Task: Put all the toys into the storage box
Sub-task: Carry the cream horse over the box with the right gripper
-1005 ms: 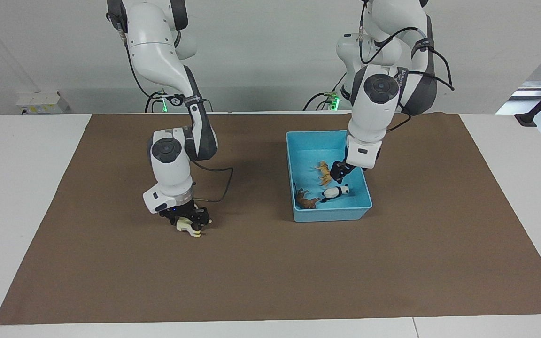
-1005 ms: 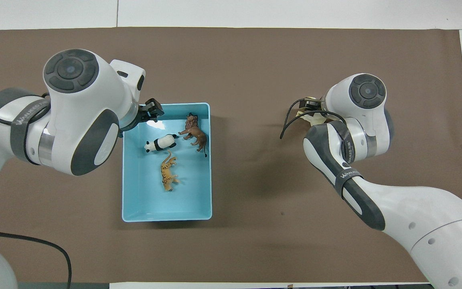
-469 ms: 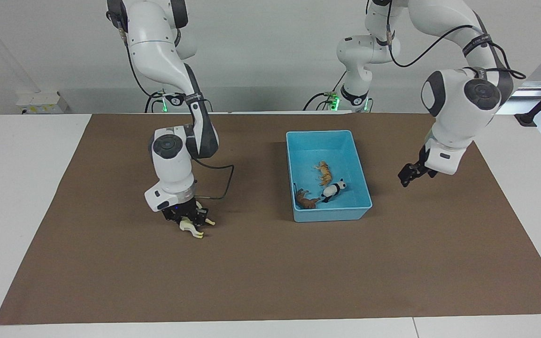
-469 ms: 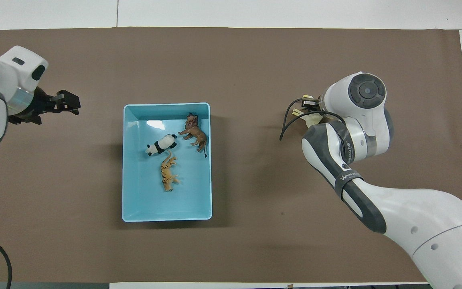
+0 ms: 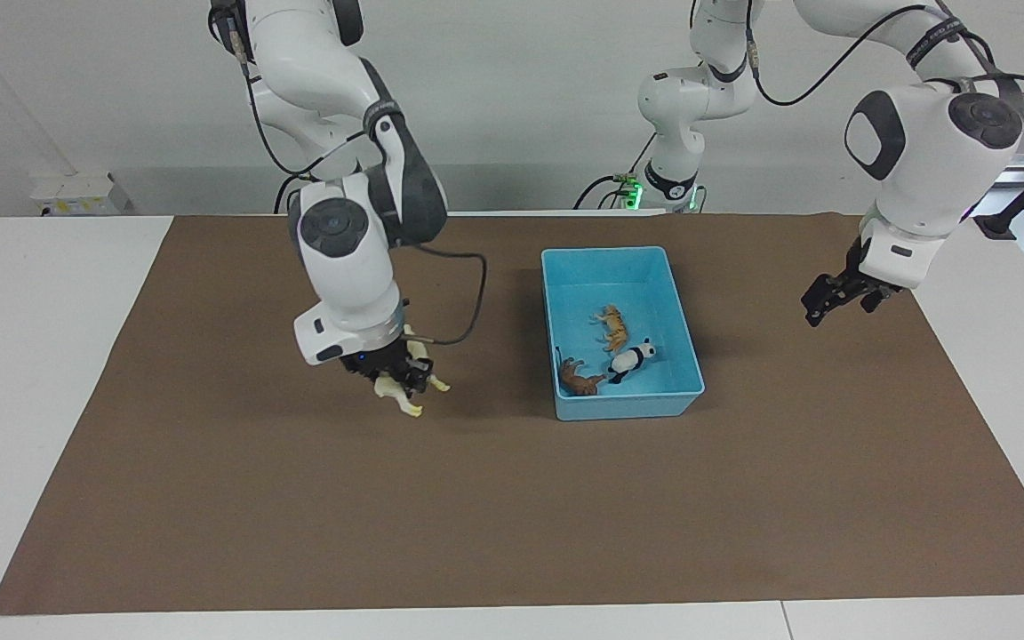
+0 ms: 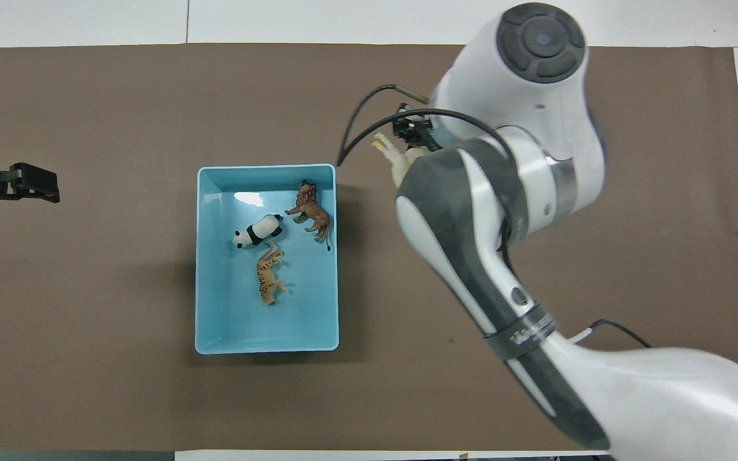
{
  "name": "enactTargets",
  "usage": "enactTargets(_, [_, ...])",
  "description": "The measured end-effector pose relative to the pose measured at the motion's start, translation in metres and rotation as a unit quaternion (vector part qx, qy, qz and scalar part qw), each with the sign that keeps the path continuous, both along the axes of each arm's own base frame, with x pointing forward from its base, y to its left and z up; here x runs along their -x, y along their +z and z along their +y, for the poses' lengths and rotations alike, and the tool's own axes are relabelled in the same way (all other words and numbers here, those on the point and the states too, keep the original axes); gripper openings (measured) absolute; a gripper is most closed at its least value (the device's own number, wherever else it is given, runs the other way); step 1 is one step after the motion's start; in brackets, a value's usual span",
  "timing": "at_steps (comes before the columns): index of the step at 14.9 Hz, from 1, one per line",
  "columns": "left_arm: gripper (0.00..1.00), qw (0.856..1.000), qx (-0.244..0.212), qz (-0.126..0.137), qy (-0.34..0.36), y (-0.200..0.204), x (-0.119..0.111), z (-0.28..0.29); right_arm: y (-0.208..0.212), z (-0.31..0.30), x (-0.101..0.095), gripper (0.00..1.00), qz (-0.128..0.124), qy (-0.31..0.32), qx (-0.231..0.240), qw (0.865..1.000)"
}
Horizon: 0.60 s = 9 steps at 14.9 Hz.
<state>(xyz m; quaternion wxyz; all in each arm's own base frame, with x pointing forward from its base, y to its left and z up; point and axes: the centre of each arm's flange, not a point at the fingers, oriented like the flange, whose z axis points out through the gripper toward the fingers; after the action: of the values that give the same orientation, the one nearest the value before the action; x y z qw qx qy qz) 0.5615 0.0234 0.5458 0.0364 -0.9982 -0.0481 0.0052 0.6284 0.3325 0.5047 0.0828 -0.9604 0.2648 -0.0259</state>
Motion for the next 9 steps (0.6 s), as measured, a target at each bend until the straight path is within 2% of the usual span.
enactTargets(3, [1.00,1.000,-0.001,0.007,-0.004,0.011,0.019,0.008,-0.004,0.118,0.037,0.48,-0.043,-0.016,-0.062,0.997])
enactTargets(7, [1.00,1.000,-0.001,0.006,-0.004,0.013,0.022,0.013,-0.054,0.214,0.089,0.48,-0.068,0.027,-0.082,0.994])
enactTargets(9, [1.00,1.000,-0.002,0.002,-0.004,0.014,0.020,0.013,-0.071,0.225,0.098,0.65,-0.061,0.033,-0.072,0.995])
